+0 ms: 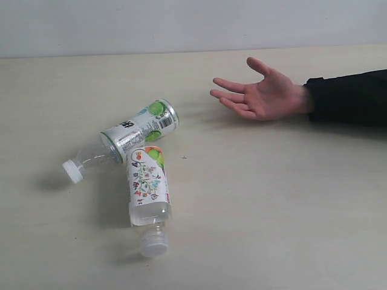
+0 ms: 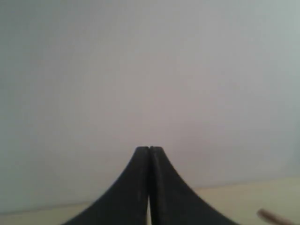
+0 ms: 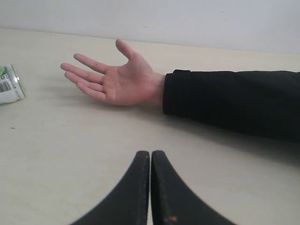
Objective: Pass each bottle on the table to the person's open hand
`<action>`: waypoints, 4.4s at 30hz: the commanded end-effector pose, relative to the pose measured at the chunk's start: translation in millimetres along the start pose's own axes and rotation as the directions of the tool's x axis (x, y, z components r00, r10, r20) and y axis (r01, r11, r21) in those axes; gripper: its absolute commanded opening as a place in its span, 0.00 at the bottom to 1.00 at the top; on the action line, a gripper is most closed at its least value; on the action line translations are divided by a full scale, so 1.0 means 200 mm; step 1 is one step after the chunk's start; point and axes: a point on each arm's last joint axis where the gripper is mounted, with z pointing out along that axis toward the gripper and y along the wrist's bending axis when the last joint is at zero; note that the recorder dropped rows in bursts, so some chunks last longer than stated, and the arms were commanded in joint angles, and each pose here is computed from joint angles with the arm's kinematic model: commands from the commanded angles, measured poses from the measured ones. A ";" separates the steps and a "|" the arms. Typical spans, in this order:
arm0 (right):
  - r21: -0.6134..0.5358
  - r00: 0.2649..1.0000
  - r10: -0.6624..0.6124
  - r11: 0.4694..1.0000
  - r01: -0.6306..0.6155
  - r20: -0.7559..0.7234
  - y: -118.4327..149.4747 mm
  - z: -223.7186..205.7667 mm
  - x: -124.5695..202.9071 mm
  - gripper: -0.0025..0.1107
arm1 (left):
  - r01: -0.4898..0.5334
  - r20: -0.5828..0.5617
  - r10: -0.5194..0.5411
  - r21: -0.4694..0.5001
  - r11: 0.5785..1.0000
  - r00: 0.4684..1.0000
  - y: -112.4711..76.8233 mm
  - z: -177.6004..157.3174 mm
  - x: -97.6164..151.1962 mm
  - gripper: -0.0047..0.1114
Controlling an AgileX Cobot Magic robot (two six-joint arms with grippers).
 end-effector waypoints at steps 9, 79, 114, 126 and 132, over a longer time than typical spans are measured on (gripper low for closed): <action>-0.003 1.000 0.003 1.000 -0.003 0.010 0.00 0.00 0.00 0.03 | -0.479 -0.471 0.346 -0.195 0.856 0.811 0.23 0.38 0.09 0.04; -0.001 1.000 0.001 1.000 -0.001 0.011 0.00 0.00 0.00 0.03 | -0.202 -0.768 0.591 0.556 0.806 0.246 -0.27 0.91 1.02 0.65; 0.000 1.000 -0.003 1.000 0.003 0.012 0.00 0.00 0.00 0.03 | -0.234 -0.798 0.547 0.498 0.835 0.253 -0.25 0.97 0.89 0.04; 0.000 1.000 -0.003 1.000 0.003 0.012 0.00 0.00 0.00 0.03 | -0.436 -0.526 0.789 0.658 0.614 0.317 -0.42 0.95 0.39 0.04; 0.000 1.000 -0.003 1.000 0.003 0.012 0.00 0.00 0.00 0.03 | -0.517 -0.155 0.975 0.829 0.215 0.157 -0.67 0.89 0.38 0.04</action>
